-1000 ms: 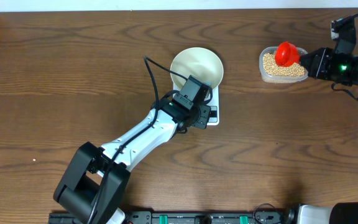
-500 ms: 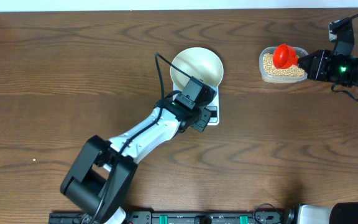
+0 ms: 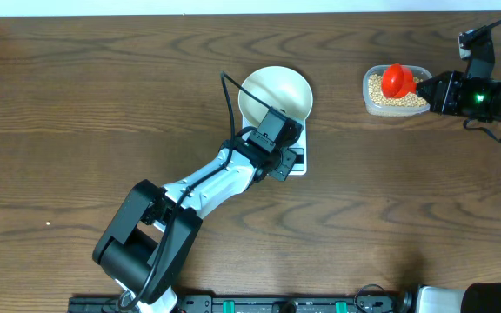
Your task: Scoop item into bowl and weigh 50g on scale
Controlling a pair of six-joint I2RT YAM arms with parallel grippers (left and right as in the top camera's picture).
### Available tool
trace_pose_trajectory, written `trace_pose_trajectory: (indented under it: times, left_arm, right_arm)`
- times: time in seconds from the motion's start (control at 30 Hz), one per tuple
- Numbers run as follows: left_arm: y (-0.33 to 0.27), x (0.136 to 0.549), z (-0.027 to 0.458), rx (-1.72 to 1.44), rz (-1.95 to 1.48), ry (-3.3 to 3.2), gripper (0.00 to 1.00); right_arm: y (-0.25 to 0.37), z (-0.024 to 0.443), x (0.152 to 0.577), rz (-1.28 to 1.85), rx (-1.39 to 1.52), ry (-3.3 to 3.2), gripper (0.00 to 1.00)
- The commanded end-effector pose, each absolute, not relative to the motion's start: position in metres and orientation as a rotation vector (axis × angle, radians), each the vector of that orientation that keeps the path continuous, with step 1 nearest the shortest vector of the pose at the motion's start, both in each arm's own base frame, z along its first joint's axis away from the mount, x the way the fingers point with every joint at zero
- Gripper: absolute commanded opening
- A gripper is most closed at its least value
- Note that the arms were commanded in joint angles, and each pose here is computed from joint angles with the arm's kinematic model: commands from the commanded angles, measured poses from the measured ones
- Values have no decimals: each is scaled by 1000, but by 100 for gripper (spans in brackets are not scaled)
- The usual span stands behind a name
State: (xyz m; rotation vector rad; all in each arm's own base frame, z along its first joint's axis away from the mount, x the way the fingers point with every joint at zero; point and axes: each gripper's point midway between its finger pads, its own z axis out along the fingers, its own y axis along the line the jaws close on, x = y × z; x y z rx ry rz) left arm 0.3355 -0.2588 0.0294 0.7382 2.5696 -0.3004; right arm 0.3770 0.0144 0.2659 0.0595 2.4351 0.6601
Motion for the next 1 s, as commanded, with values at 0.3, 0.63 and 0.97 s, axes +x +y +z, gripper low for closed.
trace_pose_trajectory:
  times: [0.3,0.63,0.97]
  left_arm:
    - [-254,335,14,759,-258,2589,7]
    - [-249,330,-8,772,-228,2644,7]
    - [-253,333,34,750,-266,2568,8]
  right_arm:
    - [16,267,374,673,35,2432,1]
    - [17,264,371,668,22,2447,1]
    - [16,264,371,666,21,2446,1]
